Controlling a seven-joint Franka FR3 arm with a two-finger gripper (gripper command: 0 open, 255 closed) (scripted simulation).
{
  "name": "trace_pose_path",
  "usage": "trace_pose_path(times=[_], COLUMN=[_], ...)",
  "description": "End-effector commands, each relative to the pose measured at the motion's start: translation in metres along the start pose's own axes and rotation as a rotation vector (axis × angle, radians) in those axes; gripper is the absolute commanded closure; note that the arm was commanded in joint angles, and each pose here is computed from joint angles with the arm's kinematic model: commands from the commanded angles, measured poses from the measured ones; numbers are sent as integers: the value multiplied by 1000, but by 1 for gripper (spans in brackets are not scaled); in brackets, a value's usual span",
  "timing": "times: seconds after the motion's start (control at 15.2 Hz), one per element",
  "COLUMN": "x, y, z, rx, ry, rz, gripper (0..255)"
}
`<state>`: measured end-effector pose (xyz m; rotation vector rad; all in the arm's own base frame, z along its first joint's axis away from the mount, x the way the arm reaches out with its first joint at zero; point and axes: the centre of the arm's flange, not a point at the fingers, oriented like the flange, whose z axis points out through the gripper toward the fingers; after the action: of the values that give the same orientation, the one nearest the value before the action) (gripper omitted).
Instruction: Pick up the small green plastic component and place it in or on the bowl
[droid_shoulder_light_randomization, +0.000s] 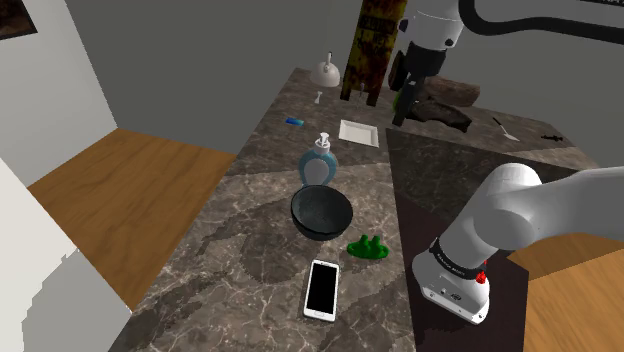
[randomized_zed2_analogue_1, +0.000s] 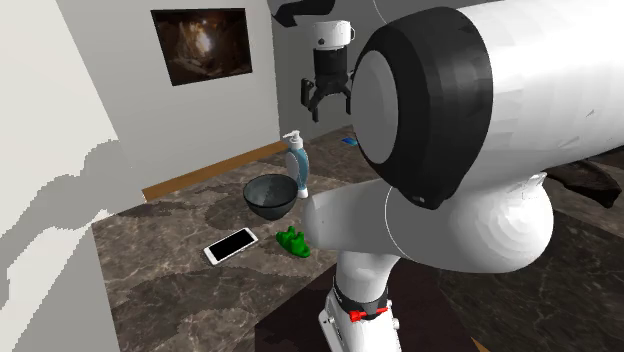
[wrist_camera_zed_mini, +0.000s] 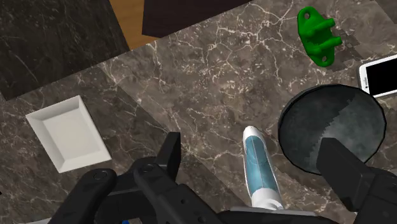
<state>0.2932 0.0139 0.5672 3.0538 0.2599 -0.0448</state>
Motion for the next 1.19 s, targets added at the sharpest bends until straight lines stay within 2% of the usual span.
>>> trace_pose_path(times=[0.0,0.59,1.12], x=[0,19,17], y=[0,-71,-133], z=[0,100,191], rx=[0,-22,-42], ry=[0,-118,-223], rz=[0,-143,-270], gripper=[0,0,0])
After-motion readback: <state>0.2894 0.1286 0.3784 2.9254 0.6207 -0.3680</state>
